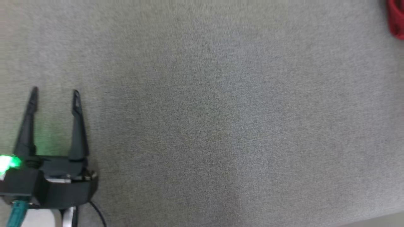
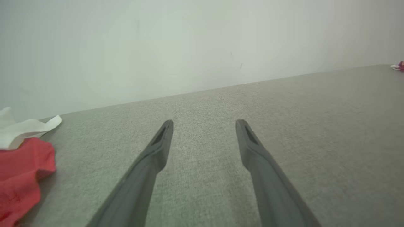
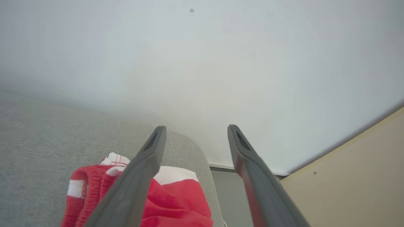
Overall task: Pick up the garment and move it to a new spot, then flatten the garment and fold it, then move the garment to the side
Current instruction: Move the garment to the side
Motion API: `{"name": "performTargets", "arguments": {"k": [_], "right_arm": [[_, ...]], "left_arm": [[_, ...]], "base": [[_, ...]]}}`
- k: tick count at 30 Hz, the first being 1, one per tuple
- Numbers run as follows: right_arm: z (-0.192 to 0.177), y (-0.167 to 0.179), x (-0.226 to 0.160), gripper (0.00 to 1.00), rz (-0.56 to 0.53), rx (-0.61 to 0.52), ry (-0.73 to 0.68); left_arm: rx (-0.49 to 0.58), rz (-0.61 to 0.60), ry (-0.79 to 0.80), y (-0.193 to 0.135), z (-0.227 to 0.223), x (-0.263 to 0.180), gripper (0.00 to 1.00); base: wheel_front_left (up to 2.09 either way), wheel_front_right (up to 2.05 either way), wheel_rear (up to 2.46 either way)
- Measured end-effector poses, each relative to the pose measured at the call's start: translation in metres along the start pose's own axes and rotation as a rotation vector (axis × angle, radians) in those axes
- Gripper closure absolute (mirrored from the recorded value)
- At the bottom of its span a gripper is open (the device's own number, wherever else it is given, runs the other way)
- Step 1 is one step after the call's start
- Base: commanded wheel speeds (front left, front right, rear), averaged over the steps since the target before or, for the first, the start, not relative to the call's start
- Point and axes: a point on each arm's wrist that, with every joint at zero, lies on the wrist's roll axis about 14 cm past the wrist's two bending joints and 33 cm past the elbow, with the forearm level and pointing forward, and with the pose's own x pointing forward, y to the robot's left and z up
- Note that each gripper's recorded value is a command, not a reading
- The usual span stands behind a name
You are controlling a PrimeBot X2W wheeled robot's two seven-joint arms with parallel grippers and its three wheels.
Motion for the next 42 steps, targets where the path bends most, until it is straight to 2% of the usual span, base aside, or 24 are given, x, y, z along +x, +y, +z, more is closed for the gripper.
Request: {"name": "performTargets", "arguments": {"k": [3, 8, 16, 25, 29, 36, 42], "right_arm": [[0.019, 0.004, -0.008, 0.0, 0.011, 0.033, -0.066], [0.041, 0.03, -0.028, 0.0, 0.065, 0.116, -0.154], [0.061, 0.068, -0.081, 0.0, 0.136, 0.265, -0.253], [0.056, 0.113, -0.147, 0.0, 0.199, 0.425, -0.306], [0.047, 0.139, -0.175, 0.0, 0.237, 0.495, -0.283], [0.044, 0.158, -0.221, 0.0, 0.248, 0.577, -0.291], [0.042, 0.166, -0.244, 0.0, 0.24, 0.62, -0.294]], "left_arm": [[-0.018, 0.023, 0.015, 0.001, 0.004, -0.009, 0.0], [-0.031, 0.074, 0.024, 0.009, 0.017, -0.03, 0.0], [-0.036, 0.161, 0.029, 0.024, 0.042, -0.076, 0.0], [-0.02, 0.22, -0.031, 0.035, 0.078, -0.111, 0.0], [-0.016, 0.239, -0.045, 0.039, 0.086, -0.127, 0.0], [-0.014, 0.275, -0.049, 0.045, 0.092, -0.153, 0.0], [-0.011, 0.292, -0.057, 0.047, 0.095, -0.162, 0.0]], "base": [[0.0, 0.0, 0.0], [0.0, 0.0, 0.0], [0.0, 0.0, 0.0], [0.0, 0.0, 0.0], [0.0, 0.0, 0.0], [0.0, 0.0, 0.0], [0.0, 0.0, 0.0]]}}
